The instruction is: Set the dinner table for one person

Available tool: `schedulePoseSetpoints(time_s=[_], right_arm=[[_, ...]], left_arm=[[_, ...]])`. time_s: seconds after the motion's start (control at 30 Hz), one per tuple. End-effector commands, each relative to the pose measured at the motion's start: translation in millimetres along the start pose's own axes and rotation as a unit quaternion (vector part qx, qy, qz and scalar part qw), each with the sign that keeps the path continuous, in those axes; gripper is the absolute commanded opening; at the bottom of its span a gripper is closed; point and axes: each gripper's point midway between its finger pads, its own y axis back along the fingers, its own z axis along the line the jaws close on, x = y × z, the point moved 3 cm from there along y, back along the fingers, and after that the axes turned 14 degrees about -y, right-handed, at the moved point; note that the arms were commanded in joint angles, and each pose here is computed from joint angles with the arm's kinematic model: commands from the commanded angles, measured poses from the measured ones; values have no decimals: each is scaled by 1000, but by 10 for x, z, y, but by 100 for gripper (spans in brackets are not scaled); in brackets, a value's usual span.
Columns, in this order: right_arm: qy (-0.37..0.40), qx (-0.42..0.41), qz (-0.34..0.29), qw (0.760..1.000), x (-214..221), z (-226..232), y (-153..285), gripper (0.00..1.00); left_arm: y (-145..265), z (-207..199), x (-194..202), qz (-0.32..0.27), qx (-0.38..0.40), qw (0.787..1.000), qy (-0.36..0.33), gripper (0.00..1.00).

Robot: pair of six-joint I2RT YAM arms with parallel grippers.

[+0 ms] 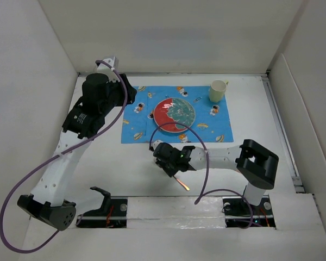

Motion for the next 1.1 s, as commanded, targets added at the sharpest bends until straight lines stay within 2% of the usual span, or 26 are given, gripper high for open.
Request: schedulePoseSetpoints(time_s=[0.0,0.13,0.23,0.27,0.3,0.33,0.37,0.47,0.6,0.73,1.07], right_arm=[[14,-16,8,1000,69,215,-69,0],[-20,-15,-23,999,-311,351,6,0],[-58,-8,-60,997,-923,437,176,0],[-98,-17,-102,990,-1499,423,289,0],[-98,-17,-103,990,-1504,423,290,0],[-118,-16,-109,987,-1647,389,304,0],[-145,-23,-140,979,-1989,295,400,0],[-185,-21,-144,972,-2298,133,237,0],[-264,-9,-186,946,-2838,-260,121,0],[-320,-3,-178,931,-2992,-469,-291,0],[-378,-42,-190,905,-3241,-497,-747,0]], left_arm=[[203,59,-237,-42,-19,999,-6,35],[250,55,-273,-46,-17,999,-7,35],[272,44,-282,-47,-14,999,-5,35],[281,33,-277,-46,-10,999,-5,35],[282,33,-274,-45,-10,999,-5,35],[293,32,-263,-45,-10,999,-3,35],[301,34,-255,-46,-10,999,-2,35],[311,8,-176,-41,-1,999,8,35],[304,-15,-31,-25,-1,1000,8,35],[278,-49,66,-14,1,1000,4,35],[155,-156,182,9,35,999,8,35]])
